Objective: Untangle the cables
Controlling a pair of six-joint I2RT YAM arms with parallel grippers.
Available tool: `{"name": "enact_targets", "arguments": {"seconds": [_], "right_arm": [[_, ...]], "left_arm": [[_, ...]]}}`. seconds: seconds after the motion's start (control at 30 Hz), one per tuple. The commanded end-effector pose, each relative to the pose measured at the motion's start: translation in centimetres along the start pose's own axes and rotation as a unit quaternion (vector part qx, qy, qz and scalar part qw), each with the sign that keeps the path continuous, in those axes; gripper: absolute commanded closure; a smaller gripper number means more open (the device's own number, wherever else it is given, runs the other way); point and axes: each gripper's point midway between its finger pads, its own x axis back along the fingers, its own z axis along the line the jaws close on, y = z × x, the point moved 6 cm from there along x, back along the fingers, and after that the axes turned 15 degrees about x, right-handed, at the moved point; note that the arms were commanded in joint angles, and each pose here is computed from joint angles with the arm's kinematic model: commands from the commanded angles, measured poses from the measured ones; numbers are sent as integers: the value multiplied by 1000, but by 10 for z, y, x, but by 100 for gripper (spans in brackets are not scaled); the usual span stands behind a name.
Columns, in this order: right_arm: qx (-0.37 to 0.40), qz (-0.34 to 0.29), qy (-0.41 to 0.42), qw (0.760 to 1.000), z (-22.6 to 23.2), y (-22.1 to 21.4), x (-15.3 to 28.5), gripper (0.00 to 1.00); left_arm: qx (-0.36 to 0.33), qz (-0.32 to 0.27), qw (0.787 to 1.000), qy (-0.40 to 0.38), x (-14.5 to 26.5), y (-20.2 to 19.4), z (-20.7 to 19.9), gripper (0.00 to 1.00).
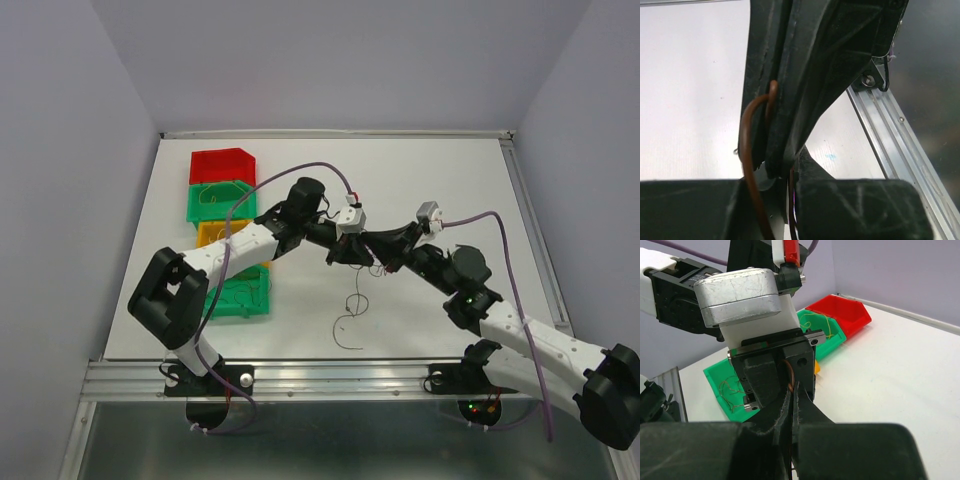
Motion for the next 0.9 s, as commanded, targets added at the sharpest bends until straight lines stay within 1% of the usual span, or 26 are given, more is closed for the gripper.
{"name": "enact_targets", "arguments": {"seconds": [0.0, 0.03, 0.1, 0.13, 0.2, 0.27, 0.3, 0.33, 0.4, 0.43, 0.5, 0.57, 0.63, 0.7, 0.8, 0.87], "right_arm": [[6, -23, 1, 1000, 2, 3, 0, 99], [4, -21, -1, 1000, 2, 2, 0, 99], [0, -21, -8, 1000, 0, 2, -1, 99], [-3, -18, -11, 1000, 0, 0, -1, 96], [-11, -16, -29, 999, -4, -1, 0, 85], [-16, -18, -52, 998, -8, -1, 1, 65], [-20, -19, -63, 998, -10, -1, 3, 53], [-23, -20, -72, 997, -12, -1, 4, 43], [-28, -29, -99, 994, -16, 1, 10, 38], [-30, -32, -106, 993, -18, 3, 12, 31], [-32, -44, -137, 989, -24, 7, 17, 27], [-35, -50, -159, 985, -28, 8, 22, 20], [-38, -59, -170, 983, -30, 11, 26, 18], [-42, -61, -181, 981, -31, 11, 28, 12], [-45, -62, -193, 978, -34, 12, 29, 8], [-47, -57, -193, 978, -35, 9, 27, 7]], "left_arm": [[-25, -13, 999, -15, -2, 20, -4, 95], [-25, -14, 1000, -14, -2, 21, -4, 100], [-26, -13, 999, -12, -1, 21, -4, 100], [-28, -14, 999, -11, -1, 21, -5, 100], [-29, -14, 999, -2, 0, 22, -2, 100], [-29, -13, 999, 9, 1, 23, 1, 100], [-29, -14, 999, 14, 2, 24, 2, 100], [-29, -15, 999, 18, 3, 26, 2, 100], [-30, -18, 999, 37, 10, 31, 6, 100], [-27, -20, 998, 48, 14, 32, 9, 100], [-25, -24, 998, 58, 20, 38, 10, 100], [-18, -29, 997, 67, 26, 42, 14, 100], [-15, -30, 997, 72, 30, 45, 18, 100], [-8, -32, 996, 86, 38, 49, 23, 100], [-3, -45, 993, 113, 56, 59, 31, 100], [-6, -55, 991, 124, 67, 67, 34, 100]]}}
